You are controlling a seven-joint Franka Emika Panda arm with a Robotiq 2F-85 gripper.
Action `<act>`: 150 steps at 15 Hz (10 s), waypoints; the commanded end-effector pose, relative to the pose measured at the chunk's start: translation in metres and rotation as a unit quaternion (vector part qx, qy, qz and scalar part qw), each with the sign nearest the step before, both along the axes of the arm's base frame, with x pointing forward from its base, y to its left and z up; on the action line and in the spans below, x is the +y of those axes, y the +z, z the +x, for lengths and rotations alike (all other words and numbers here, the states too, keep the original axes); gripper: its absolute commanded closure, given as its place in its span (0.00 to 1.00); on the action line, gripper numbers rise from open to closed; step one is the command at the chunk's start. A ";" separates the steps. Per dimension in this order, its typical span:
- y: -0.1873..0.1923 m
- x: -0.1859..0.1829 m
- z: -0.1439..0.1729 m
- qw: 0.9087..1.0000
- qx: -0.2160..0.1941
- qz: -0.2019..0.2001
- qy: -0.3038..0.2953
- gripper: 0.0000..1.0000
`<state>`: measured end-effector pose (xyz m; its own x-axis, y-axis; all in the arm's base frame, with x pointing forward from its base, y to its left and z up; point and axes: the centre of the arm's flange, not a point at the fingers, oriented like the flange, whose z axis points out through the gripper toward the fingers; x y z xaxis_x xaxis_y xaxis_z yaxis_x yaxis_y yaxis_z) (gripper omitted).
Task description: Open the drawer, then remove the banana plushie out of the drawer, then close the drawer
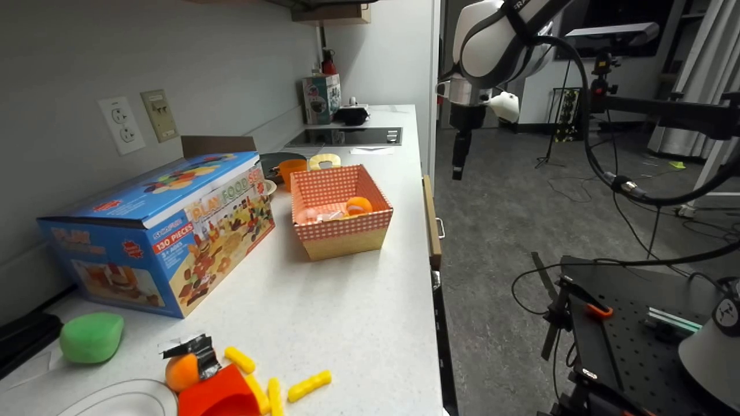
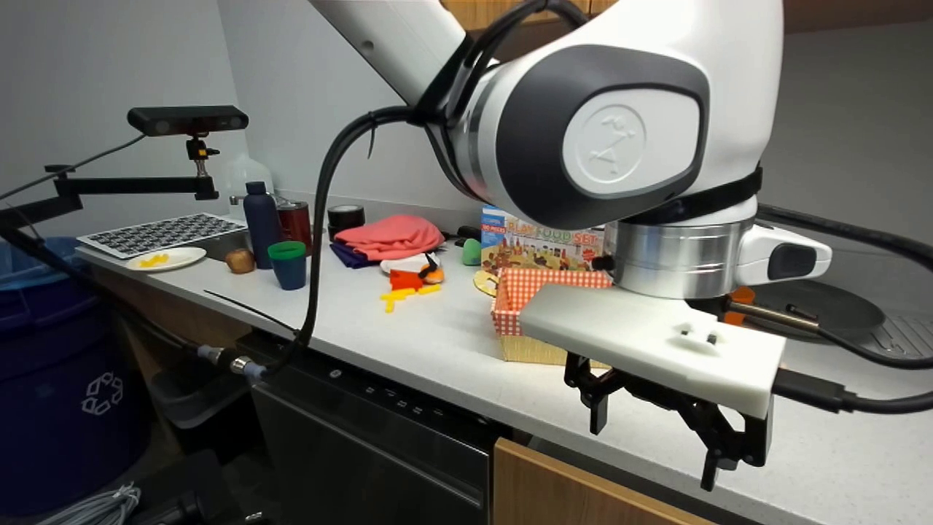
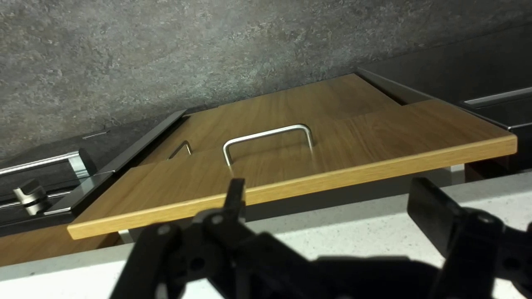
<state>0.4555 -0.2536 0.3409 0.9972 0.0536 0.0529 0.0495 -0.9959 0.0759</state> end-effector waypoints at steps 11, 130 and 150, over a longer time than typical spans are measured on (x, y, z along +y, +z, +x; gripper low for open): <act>-0.085 -0.037 -0.033 0.998 -0.017 -0.030 0.061 0.00; -0.154 -0.095 0.008 0.993 -0.024 0.068 0.088 0.00; -0.152 -0.107 -0.087 0.992 0.090 0.083 0.006 0.00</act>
